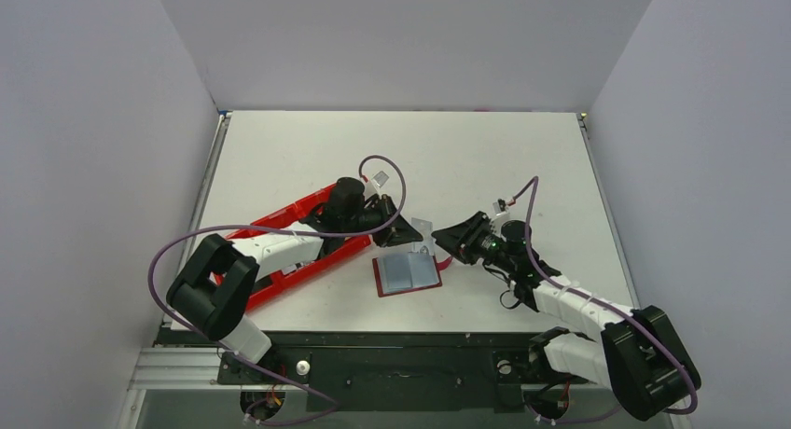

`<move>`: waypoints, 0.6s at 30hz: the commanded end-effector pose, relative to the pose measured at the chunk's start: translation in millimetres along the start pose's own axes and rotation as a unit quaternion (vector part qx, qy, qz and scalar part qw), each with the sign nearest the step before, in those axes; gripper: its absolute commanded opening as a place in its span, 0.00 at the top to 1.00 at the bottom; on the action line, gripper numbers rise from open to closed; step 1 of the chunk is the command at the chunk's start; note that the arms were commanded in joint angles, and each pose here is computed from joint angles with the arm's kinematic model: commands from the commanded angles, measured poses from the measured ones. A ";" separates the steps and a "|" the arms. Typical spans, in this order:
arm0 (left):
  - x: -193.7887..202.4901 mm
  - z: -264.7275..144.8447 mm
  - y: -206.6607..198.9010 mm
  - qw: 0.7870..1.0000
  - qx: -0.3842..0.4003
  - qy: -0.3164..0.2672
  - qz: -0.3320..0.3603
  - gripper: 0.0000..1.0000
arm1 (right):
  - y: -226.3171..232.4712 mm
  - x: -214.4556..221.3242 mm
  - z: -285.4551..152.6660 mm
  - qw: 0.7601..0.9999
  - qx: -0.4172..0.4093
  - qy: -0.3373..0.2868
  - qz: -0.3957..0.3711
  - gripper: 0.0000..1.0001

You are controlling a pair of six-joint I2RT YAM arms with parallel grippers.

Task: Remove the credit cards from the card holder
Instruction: Place the credit card in the storage box.

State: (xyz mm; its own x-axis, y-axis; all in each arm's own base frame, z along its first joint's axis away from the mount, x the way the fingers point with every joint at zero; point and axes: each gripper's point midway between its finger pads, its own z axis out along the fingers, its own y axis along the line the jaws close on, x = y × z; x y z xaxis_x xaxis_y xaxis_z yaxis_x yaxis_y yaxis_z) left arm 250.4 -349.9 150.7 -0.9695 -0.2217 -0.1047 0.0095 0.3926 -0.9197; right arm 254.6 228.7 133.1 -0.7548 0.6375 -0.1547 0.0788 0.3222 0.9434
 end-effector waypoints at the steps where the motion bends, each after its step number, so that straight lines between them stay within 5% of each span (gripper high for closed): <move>1: -4.4 -7.4 -18.9 0.999 0.025 -0.015 0.031 1.00 | 21.7 -9.5 -3.6 0.998 -0.006 -0.016 -0.055 0.50; 2: -4.6 -7.6 -18.6 0.999 0.024 -0.016 0.034 1.00 | 21.8 -10.2 -4.0 0.998 -0.003 -0.017 -0.058 0.39; 6: -6.5 -10.4 -17.9 0.999 0.012 -0.024 0.046 1.00 | 17.6 -16.9 -7.5 0.995 0.031 -0.030 -0.089 0.25; 18: -23.1 -67.4 23.3 0.982 -0.145 -0.082 0.084 1.00 | 7.1 -27.5 -13.3 0.983 0.104 -0.045 -0.146 0.22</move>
State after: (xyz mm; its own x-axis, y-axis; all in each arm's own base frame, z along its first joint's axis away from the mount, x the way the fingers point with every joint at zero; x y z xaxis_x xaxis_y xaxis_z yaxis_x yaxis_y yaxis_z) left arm 247.1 -311.2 145.2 -0.9424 -0.2417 -0.2312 0.0586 0.5612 -0.8256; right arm 261.0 208.3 138.6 -0.7287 0.5768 -0.3692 0.0391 0.5733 0.8184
